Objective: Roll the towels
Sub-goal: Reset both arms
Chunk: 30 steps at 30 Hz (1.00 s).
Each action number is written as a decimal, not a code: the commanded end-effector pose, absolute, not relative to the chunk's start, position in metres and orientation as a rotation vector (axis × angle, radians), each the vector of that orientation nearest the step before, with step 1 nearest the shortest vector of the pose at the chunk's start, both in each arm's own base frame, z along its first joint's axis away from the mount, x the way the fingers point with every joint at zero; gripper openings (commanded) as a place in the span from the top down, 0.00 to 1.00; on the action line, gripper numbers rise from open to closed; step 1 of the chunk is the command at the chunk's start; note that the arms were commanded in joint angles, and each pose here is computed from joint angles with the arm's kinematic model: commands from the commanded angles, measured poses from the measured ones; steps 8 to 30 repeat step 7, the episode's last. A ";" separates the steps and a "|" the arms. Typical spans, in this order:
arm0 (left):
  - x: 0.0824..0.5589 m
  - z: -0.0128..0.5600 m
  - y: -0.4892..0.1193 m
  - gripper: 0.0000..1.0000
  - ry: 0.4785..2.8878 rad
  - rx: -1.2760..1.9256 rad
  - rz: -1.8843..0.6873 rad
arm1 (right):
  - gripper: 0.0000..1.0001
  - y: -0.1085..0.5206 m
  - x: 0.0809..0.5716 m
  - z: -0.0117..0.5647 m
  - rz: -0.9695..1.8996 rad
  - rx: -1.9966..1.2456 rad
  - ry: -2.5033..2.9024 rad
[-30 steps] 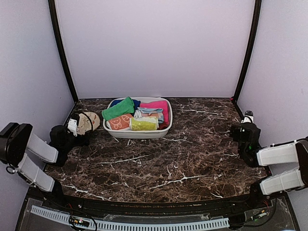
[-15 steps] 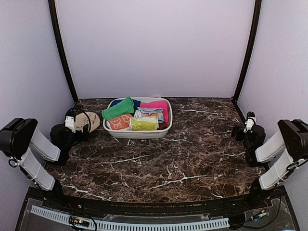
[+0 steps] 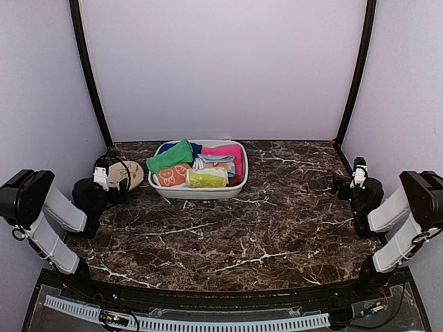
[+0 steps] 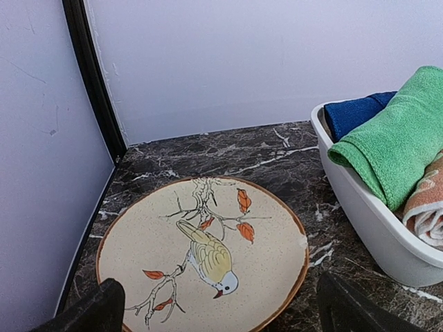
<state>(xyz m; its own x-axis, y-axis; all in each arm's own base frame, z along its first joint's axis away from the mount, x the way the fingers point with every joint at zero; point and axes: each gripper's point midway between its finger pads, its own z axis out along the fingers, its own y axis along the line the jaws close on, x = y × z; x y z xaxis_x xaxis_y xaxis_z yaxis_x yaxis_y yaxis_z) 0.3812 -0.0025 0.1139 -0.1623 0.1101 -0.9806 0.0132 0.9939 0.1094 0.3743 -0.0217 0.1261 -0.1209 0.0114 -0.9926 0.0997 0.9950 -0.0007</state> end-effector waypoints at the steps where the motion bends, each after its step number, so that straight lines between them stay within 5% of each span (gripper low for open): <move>1: 0.384 0.125 0.000 0.01 1.696 0.071 0.087 | 0.00 -0.022 0.379 0.142 -0.063 0.085 1.633; 30: 0.383 0.124 0.000 0.01 1.697 0.071 0.086 | 0.00 -0.022 0.379 0.142 -0.062 0.085 1.633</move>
